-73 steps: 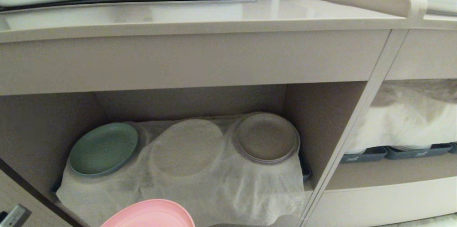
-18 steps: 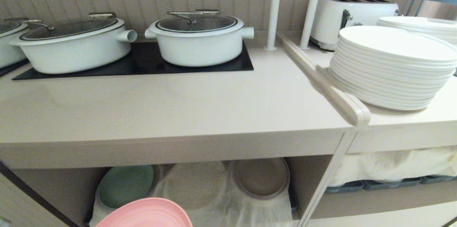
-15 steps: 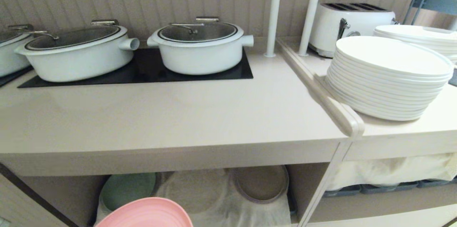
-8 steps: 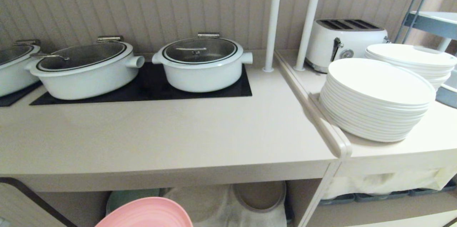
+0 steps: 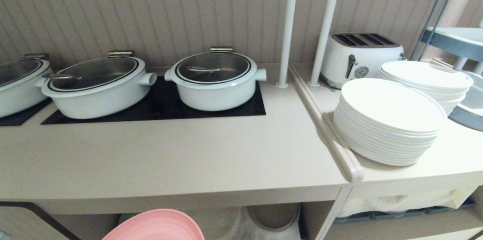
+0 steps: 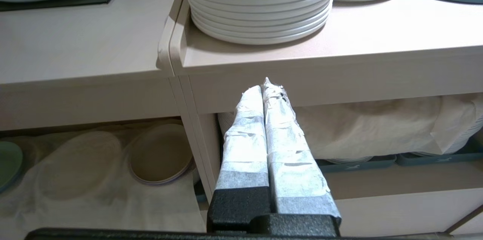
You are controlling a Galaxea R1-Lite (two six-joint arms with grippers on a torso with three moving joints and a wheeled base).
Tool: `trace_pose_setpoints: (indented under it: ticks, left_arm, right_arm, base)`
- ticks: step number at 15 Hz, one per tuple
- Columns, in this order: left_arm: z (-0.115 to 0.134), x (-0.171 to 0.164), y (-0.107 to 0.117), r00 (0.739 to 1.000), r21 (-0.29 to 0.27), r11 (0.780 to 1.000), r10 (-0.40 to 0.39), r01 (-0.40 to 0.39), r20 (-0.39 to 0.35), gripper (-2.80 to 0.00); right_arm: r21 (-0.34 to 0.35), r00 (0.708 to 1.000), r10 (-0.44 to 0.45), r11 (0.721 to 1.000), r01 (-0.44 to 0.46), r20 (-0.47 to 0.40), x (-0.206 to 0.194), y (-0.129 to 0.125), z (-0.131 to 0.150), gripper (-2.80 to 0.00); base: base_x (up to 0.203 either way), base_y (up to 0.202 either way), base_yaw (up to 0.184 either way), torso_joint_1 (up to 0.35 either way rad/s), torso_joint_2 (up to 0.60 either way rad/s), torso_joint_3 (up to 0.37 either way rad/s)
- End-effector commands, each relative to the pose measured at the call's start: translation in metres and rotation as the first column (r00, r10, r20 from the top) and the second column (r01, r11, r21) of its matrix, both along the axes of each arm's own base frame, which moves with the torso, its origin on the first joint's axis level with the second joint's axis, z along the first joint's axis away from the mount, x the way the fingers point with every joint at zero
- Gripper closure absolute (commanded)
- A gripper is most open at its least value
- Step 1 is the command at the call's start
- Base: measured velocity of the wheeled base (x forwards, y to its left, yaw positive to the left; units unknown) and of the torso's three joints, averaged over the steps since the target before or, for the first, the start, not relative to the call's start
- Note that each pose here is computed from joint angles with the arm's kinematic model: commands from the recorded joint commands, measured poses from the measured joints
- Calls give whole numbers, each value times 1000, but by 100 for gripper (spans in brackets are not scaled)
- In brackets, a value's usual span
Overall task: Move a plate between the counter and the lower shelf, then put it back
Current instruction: Put the plate
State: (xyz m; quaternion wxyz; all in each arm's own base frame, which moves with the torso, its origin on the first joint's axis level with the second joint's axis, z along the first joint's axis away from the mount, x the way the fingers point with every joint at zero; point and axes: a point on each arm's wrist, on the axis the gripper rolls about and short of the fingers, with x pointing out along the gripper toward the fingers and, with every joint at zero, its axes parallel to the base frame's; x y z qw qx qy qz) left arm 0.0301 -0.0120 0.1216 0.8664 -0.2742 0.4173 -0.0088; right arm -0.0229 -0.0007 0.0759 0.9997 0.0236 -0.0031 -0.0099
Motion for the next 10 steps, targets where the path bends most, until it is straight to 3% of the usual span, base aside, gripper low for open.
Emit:
trace_pose_setpoints:
  ticks: [1, 10]
  left_arm:
    - [1, 0, 0, 1000, -2, 1000, 2, -2, 0, 0]
    - [1, 0, 0, 1000, -3, 1000, 3, -3, 0, 0]
  right_arm:
    - [1, 1000, 0, 1000, 0, -1, 0, 0, 0, 0]
    - [-1, 1000, -1, 1000, 1, -1, 0, 0, 0, 0]
  base:
    - [0, 0, 0, 171, -352, -186]
    - [0, 0, 0, 158, -325, -166]
